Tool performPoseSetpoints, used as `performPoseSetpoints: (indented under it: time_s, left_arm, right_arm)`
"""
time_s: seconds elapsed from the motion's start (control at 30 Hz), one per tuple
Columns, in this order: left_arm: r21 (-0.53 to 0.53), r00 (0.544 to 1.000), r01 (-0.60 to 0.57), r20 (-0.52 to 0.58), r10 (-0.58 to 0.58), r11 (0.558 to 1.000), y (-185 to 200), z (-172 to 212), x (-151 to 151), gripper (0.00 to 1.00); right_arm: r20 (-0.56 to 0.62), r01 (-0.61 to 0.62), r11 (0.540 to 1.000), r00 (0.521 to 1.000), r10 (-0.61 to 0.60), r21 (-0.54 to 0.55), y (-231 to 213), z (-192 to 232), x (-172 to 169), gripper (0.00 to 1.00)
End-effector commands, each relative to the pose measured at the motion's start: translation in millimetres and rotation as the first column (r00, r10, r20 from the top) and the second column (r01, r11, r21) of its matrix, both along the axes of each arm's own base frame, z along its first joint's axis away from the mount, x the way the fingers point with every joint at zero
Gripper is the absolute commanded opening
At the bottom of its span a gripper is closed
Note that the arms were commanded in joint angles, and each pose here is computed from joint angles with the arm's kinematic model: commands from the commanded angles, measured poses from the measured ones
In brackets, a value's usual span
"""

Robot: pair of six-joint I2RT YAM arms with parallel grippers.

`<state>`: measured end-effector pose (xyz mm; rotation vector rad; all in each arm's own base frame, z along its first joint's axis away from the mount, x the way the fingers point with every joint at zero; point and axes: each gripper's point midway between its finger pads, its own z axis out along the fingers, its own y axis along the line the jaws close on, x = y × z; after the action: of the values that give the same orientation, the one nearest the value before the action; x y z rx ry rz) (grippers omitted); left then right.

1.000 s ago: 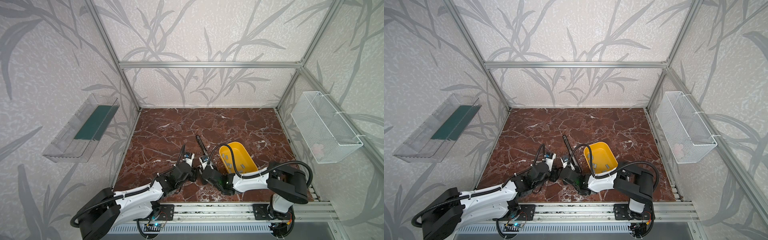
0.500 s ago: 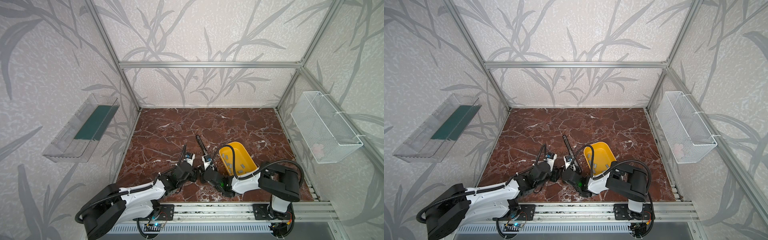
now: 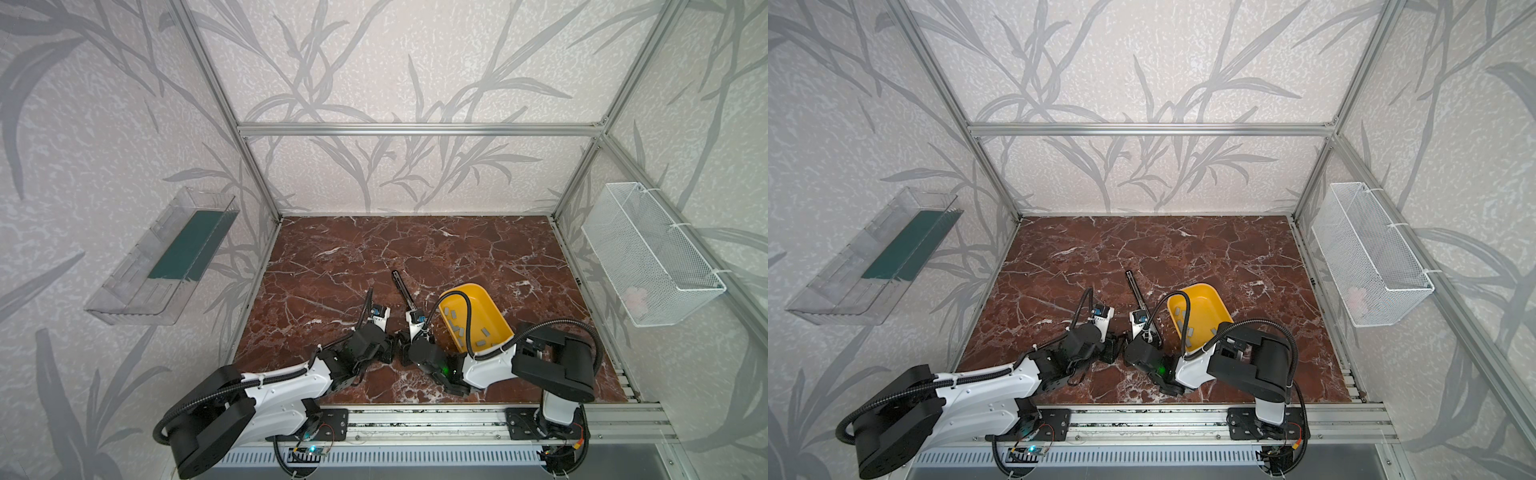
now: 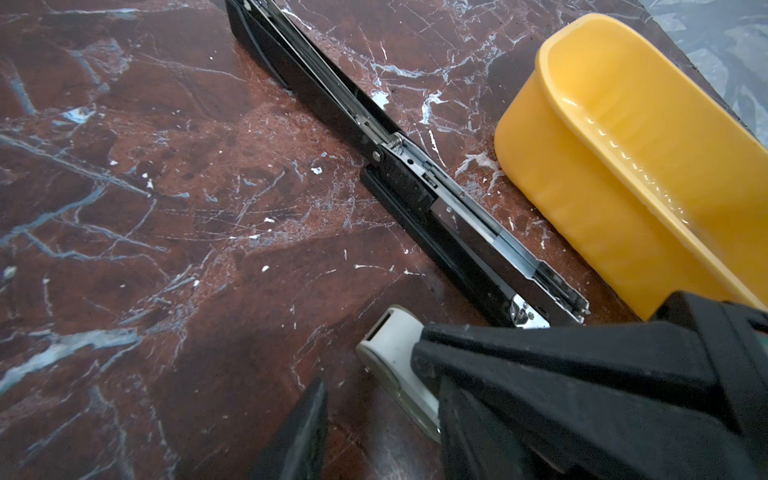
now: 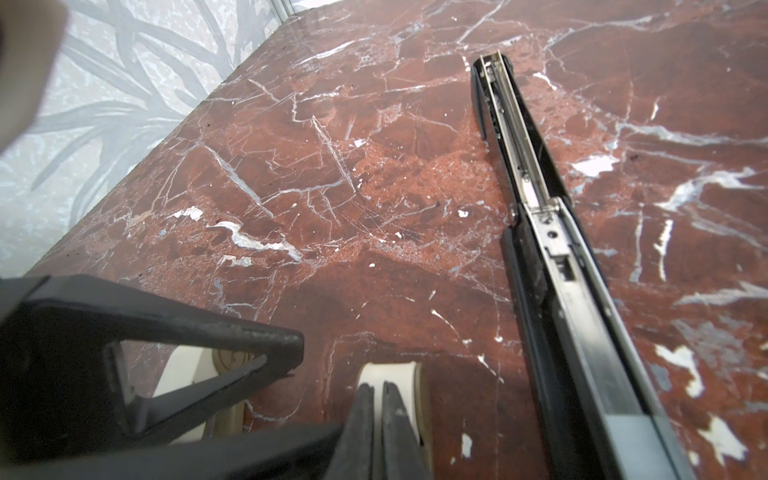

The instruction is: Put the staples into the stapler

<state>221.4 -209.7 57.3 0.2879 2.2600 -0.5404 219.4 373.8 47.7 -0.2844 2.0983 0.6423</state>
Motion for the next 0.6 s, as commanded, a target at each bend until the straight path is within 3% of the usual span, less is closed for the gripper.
performPoseSetpoints:
  time_s: [0.0, 0.2, 0.27, 0.43, 0.57]
  left_arm:
    - [-0.017, 0.999, -0.027, 0.021, 0.028, 0.999, 4, 9, 3, 0.45]
    - [-0.002, 0.995, -0.095, 0.044, 0.095, 0.995, 22, 22, 5, 0.48]
    - [0.003, 0.992, -0.121, 0.047, 0.121, 0.993, 29, 27, 6, 0.49]
    - [-0.015, 0.978, -0.198, 0.056, 0.199, 0.98, 54, 39, 8, 0.51]
    - [-0.059, 0.97, -0.234, 0.053, 0.237, 0.97, 70, 48, 8, 0.53]
  right_arm:
    - [-0.097, -0.064, 0.962, 0.994, 0.04, -0.265, -34, -45, -20, 0.18]
    - [-0.017, -0.104, 0.954, 0.995, 0.103, -0.281, -11, 10, -10, 0.27]
    - [-0.009, -0.117, 0.956, 0.993, 0.118, -0.268, -5, 22, -10, 0.34]
    - [-0.03, -0.137, 0.953, 0.991, 0.134, -0.272, -2, 16, -20, 0.57]
    - [-0.065, -0.141, 0.941, 0.99, 0.127, -0.307, -4, -7, -28, 0.59]
